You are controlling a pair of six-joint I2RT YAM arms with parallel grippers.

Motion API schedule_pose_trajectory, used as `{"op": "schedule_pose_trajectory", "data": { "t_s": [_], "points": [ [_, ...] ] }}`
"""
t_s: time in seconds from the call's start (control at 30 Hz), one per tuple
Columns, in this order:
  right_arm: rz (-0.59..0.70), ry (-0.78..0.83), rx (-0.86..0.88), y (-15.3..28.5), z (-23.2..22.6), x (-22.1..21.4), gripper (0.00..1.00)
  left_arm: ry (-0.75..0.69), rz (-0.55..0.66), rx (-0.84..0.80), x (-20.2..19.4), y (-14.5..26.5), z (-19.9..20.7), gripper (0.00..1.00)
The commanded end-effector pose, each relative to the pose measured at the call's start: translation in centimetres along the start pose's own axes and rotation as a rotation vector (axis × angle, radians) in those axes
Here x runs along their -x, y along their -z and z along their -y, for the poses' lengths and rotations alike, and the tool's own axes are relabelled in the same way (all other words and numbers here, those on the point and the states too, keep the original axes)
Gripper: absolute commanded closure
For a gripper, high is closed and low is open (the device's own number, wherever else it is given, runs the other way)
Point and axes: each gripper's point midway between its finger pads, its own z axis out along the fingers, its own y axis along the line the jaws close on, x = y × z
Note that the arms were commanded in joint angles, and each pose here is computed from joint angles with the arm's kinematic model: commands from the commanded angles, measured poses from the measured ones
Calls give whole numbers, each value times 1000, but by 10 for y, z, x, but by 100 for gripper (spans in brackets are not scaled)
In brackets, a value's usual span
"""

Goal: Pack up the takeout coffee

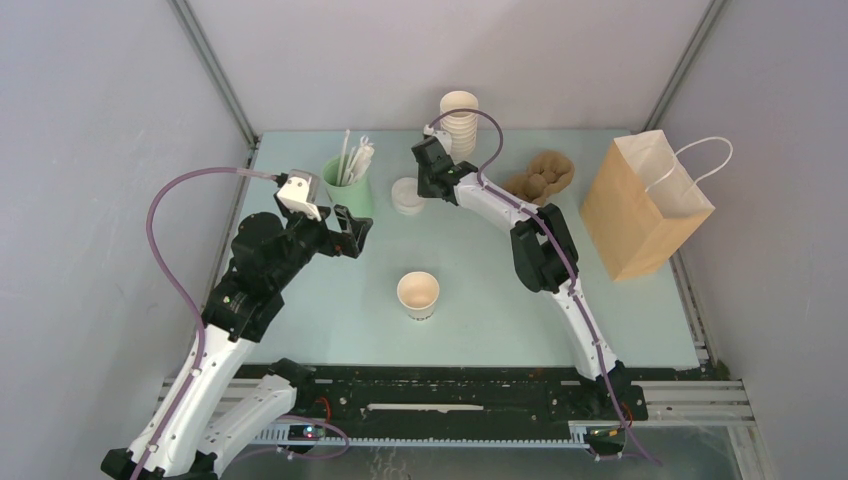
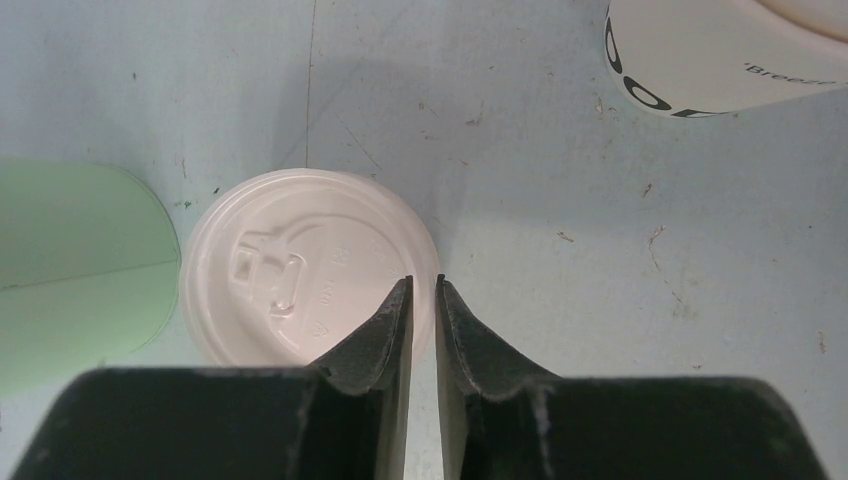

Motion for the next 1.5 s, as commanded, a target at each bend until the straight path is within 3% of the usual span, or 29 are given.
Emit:
{"op": "schedule_pose_trajectory", "data": {
  "t_s": [0.0, 0.77, 1.07, 1.47],
  "points": [
    [35, -16, 17, 4, -7, 17, 79, -8, 41, -30, 13, 3, 7, 0],
    [32, -23, 22, 1, -8, 18, 84, -7, 41, -29, 13, 3, 7, 0],
    [19, -33, 16, -2, -4, 14, 74, -7, 41, -31, 13, 3, 7, 0],
    [11, -35, 26, -5, -7, 13, 77, -8, 44, -31, 14, 4, 7, 0]
  ]
}}
